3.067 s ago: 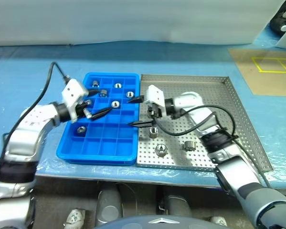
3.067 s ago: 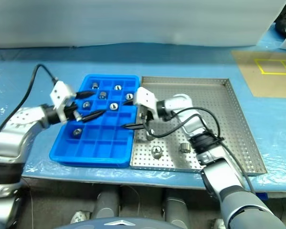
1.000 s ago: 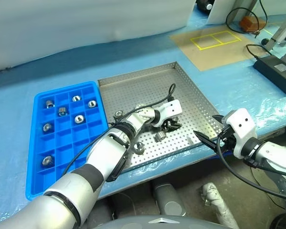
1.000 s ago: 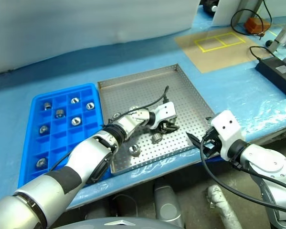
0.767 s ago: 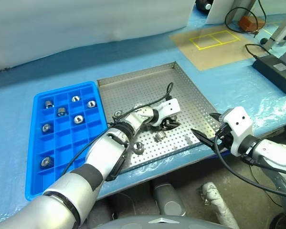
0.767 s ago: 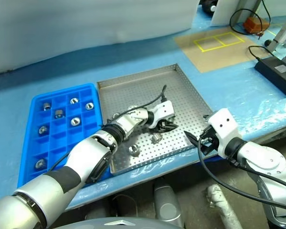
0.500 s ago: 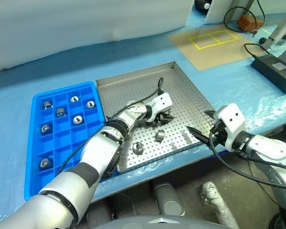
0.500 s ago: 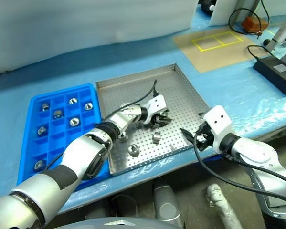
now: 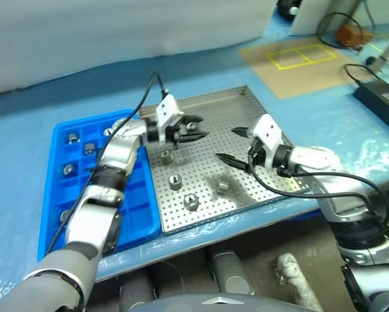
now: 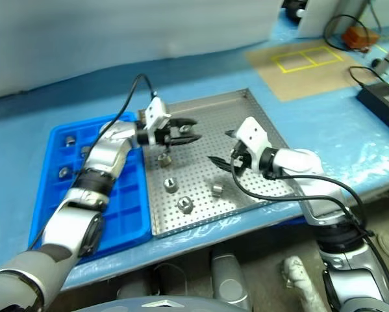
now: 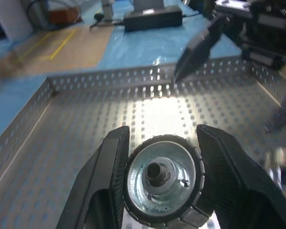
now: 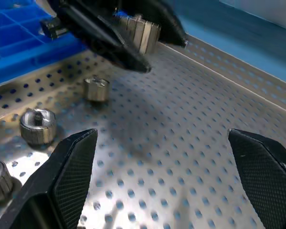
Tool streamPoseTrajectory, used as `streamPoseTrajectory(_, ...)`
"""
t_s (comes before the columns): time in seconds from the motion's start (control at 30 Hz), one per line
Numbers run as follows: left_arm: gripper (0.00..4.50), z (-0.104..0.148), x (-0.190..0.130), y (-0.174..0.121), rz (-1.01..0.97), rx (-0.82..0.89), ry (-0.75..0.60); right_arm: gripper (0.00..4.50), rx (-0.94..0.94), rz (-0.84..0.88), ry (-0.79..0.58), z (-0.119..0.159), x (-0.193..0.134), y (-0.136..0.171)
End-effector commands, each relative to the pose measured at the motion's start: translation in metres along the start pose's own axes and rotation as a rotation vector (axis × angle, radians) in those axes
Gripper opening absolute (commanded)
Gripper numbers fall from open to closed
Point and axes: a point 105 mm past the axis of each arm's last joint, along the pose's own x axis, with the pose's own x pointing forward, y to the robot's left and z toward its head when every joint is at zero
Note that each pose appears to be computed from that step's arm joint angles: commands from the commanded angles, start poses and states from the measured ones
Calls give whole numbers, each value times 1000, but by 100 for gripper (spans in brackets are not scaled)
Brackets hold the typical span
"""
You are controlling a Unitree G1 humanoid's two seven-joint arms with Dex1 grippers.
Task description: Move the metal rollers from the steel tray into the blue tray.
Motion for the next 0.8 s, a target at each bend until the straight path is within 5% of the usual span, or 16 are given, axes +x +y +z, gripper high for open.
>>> streamPoseTrajectory(0.03,190,24,-30,-4,58,64,-26,450,-68,120,-62,13,22,8)
streamPoseTrajectory(0.47,190,17,-133,-25,408,75,131,450,-127,394,-169,32,80,33)
streamPoseTrajectory(0.8,190,-11,-132,-38,440,45,190,450,-137,431,-176,31,82,36)
